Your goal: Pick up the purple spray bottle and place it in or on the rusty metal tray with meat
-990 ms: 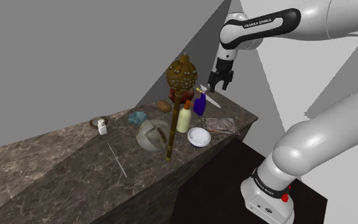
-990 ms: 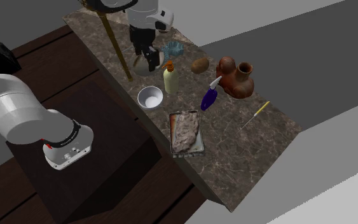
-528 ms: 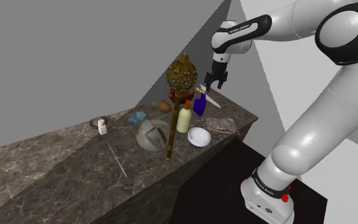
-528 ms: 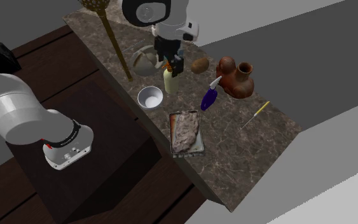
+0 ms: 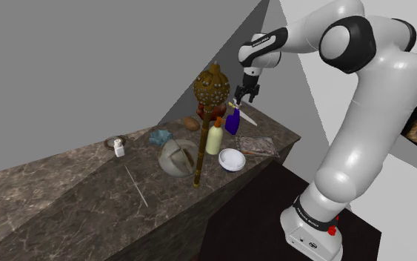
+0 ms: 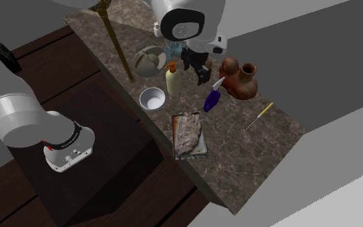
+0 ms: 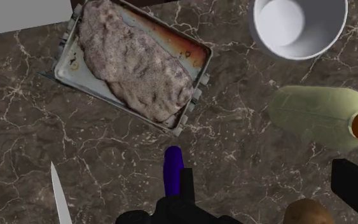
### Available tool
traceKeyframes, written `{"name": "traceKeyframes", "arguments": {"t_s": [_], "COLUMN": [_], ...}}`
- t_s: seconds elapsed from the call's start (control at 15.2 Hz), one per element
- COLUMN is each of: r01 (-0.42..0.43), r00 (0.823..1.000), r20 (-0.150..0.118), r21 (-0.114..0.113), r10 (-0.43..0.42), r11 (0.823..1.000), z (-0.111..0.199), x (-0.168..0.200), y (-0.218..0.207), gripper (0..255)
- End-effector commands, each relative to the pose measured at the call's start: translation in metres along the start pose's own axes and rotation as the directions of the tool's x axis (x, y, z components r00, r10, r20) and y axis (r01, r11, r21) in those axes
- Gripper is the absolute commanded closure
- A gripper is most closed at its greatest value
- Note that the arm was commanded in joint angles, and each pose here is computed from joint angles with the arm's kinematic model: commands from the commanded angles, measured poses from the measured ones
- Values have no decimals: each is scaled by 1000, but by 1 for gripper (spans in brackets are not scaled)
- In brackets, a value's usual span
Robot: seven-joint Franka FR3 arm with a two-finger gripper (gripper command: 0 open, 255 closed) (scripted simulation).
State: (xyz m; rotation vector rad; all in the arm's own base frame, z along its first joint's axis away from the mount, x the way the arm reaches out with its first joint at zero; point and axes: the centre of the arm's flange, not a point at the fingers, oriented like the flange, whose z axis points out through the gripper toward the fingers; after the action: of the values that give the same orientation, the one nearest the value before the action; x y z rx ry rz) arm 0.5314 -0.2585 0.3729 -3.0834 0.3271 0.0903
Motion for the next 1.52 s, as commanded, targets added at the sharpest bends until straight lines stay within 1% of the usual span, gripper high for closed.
{"name": "traceKeyframes", "arguments": {"t_s": [0.0, 0.4, 0.46, 0.92, 1.45], "r01": [-3, -13, -14, -14, -14], "r00": [1000, 999, 999, 999, 999], "r20": [-10, -38, -40, -40, -40], "r21": [-2, -9, -9, -9, -9], "r10": [3, 13, 13, 13, 13], "r11": [1000, 1000, 1000, 1000, 1000], "z": [9, 32, 33, 73, 73], "x": [22, 80, 83, 85, 85], "y": [17, 59, 61, 61, 61], "gripper": [0, 0, 0, 0, 0]}}
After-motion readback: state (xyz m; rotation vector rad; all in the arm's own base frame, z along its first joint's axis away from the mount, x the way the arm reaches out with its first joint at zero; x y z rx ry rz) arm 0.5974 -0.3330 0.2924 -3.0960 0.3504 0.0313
